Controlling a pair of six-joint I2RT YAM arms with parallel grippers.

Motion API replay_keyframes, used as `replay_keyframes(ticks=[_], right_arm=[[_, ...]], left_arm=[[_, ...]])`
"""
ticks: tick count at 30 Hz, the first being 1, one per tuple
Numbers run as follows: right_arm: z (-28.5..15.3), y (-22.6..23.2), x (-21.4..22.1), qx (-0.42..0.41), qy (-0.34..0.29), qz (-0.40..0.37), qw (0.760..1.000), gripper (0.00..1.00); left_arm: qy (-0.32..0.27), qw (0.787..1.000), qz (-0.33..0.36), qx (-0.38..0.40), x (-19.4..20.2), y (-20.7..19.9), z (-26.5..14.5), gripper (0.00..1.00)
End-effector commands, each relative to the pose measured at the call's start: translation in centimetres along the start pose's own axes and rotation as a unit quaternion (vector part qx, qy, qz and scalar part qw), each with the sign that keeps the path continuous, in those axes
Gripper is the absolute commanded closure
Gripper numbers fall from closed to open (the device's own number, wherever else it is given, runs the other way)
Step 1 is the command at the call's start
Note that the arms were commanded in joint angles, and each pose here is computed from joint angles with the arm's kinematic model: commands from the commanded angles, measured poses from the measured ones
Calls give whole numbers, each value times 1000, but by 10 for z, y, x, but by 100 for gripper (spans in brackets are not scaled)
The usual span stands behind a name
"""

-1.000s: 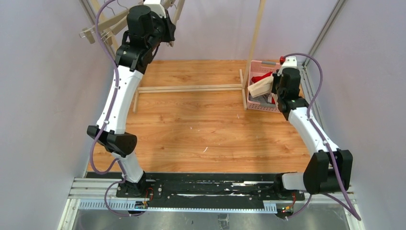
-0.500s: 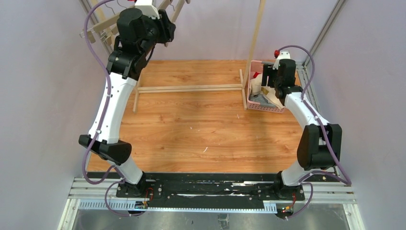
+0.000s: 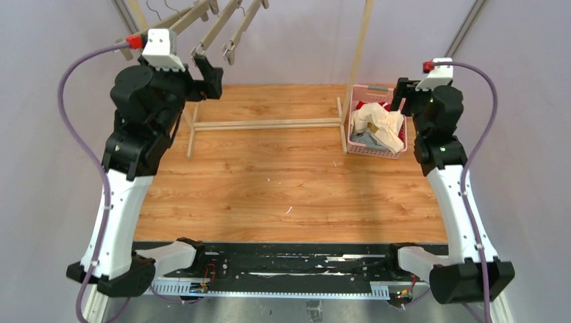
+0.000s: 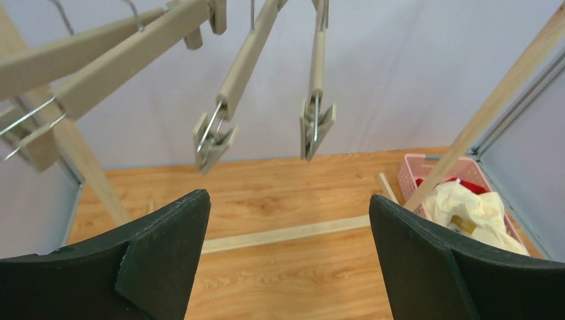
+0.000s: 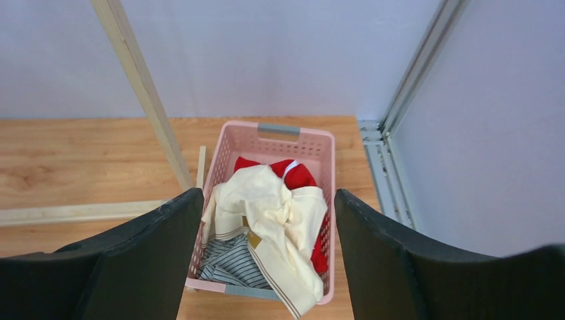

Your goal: Remove the underwear clipped to the hanger

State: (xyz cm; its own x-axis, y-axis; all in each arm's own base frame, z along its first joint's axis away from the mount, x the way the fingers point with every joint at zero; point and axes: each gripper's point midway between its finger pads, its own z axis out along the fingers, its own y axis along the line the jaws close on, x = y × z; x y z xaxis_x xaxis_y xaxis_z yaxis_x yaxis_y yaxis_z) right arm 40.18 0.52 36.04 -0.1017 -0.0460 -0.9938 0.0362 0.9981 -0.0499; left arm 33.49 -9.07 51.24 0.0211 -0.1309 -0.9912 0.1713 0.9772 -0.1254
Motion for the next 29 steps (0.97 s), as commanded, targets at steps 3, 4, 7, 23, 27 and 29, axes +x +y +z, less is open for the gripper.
replay_keyframes(ticks=[3,4,7,23,27,29], right_arm=[[-48,-19,22,41,70,4,997,26],[-56,-19,26,40,71,7,997,26],[-82,-14,36,28,59,27,998,26],[-145,12,54,-51,39,46,997,26],[-143,11,68,-45,58,41,996,26],[-140,14,74,-51,69,41,995,26]], left_arm=[[107,994,-10,13,74,5,-43,2],[133,991,-13,24,92,2,-51,2],[166,985,-48,21,135,5,-74,2],[210,971,-109,-27,236,30,-136,2],[204,972,-113,-25,238,30,-141,2],[190,975,-115,-31,234,34,-145,2]])
